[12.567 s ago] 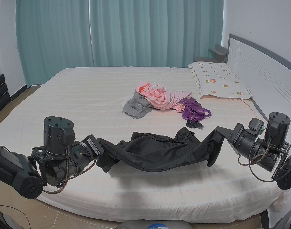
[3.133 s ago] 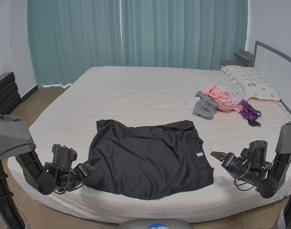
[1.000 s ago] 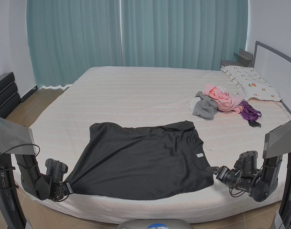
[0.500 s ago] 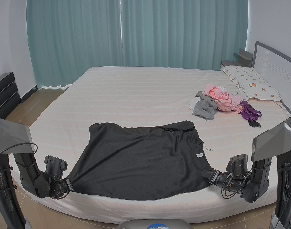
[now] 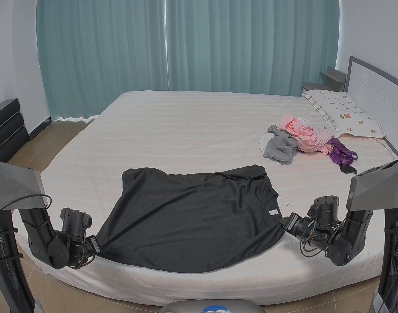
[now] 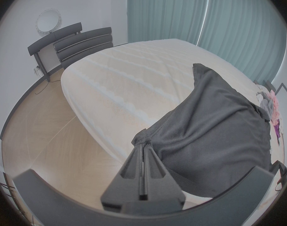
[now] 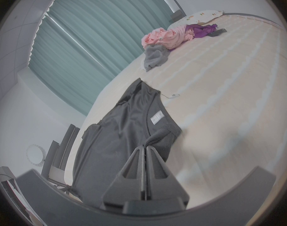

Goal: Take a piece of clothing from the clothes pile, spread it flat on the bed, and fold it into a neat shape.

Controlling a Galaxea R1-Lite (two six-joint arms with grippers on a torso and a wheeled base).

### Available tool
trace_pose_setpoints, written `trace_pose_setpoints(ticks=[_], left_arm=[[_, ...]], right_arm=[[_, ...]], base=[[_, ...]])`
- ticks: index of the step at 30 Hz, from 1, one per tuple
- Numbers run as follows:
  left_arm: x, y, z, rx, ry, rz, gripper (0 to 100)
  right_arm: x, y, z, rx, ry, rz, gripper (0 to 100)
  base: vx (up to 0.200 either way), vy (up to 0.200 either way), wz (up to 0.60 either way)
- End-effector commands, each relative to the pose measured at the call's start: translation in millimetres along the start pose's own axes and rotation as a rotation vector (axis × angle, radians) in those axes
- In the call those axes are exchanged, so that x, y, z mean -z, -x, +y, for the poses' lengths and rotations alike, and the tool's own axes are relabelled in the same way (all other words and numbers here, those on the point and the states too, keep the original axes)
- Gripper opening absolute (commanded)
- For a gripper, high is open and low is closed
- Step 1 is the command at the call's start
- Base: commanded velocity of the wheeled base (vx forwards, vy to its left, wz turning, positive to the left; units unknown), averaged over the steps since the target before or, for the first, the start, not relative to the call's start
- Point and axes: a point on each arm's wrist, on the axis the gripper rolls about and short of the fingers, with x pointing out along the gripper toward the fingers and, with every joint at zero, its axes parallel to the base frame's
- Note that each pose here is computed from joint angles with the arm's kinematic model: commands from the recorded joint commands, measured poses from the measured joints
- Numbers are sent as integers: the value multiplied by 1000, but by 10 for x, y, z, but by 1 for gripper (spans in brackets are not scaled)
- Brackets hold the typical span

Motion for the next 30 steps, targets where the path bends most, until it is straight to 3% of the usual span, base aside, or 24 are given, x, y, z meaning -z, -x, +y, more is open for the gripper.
trace_pose_setpoints(ticks=[1, 13, 22, 23, 30], left_arm=[[-57, -27, -40, 15, 36, -25, 0], [-79, -66, -76, 33, 76, -23, 0], [-60, -79, -74, 30, 72, -15, 0], [-57, -82, -73, 29, 71, -14, 0], [-54, -85, -73, 30, 71, -12, 0]], right_arm=[[-245, -187, 169, -41, -6, -65, 0], [-576, -816, 485, -39, -9, -92, 0], [-581, -1173, 459, 5, -11, -113, 0], [-561, -1194, 439, 9, -8, -108, 100], [-650, -1054, 472, -11, -22, -134, 100]], base=[[0, 0, 0], [0, 0, 0], [0, 0, 0], [0, 0, 0], [0, 0, 0]])
